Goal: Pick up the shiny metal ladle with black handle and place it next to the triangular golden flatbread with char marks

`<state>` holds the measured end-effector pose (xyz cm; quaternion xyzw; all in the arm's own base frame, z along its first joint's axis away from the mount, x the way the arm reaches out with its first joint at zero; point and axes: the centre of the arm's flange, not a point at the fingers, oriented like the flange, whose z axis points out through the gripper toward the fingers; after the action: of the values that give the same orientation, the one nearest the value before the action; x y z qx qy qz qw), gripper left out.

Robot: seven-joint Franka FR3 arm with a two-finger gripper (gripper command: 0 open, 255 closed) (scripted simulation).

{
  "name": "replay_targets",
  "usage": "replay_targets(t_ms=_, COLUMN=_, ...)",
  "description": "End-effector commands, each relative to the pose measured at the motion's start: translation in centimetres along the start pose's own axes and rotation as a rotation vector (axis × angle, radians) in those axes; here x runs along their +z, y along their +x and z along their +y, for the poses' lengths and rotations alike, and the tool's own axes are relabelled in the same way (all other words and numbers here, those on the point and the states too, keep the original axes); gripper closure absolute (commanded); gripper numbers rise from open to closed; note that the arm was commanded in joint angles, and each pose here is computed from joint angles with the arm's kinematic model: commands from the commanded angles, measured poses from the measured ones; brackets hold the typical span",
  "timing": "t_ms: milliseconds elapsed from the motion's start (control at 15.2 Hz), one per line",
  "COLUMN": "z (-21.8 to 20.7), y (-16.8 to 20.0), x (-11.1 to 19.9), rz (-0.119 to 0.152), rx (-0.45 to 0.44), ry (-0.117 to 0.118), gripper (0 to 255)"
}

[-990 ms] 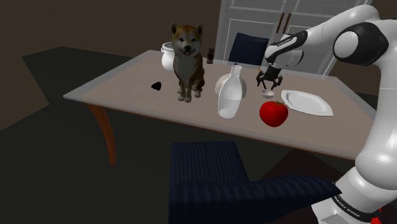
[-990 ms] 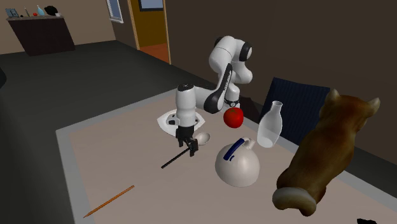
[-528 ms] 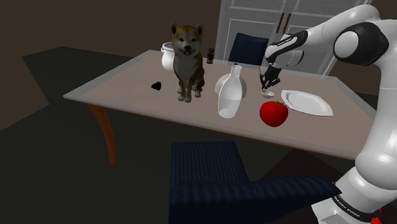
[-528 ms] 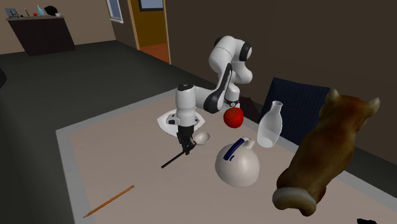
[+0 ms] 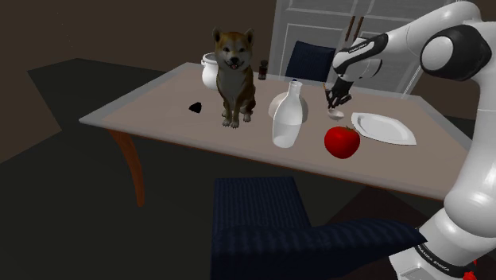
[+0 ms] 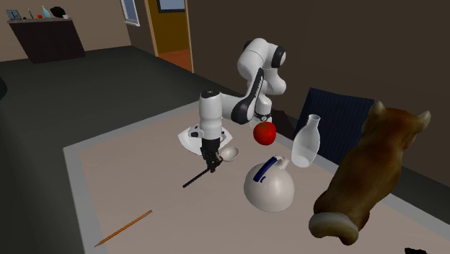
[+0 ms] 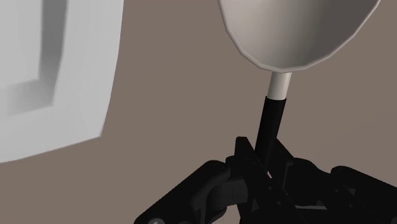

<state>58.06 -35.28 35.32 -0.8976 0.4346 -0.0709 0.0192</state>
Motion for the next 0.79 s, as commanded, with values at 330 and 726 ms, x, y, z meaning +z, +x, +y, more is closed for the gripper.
replay_targets(t_ms=330, z=-0.4, y=0.5, x=-3.7, rz=0.000, rx=0.000, ry=0.000, gripper=255)
replay_targets(t_ms=726, z=-0.7, y=0.9, x=-6.9, rz=0.000, rx=0.000, ry=0.000, gripper=255)
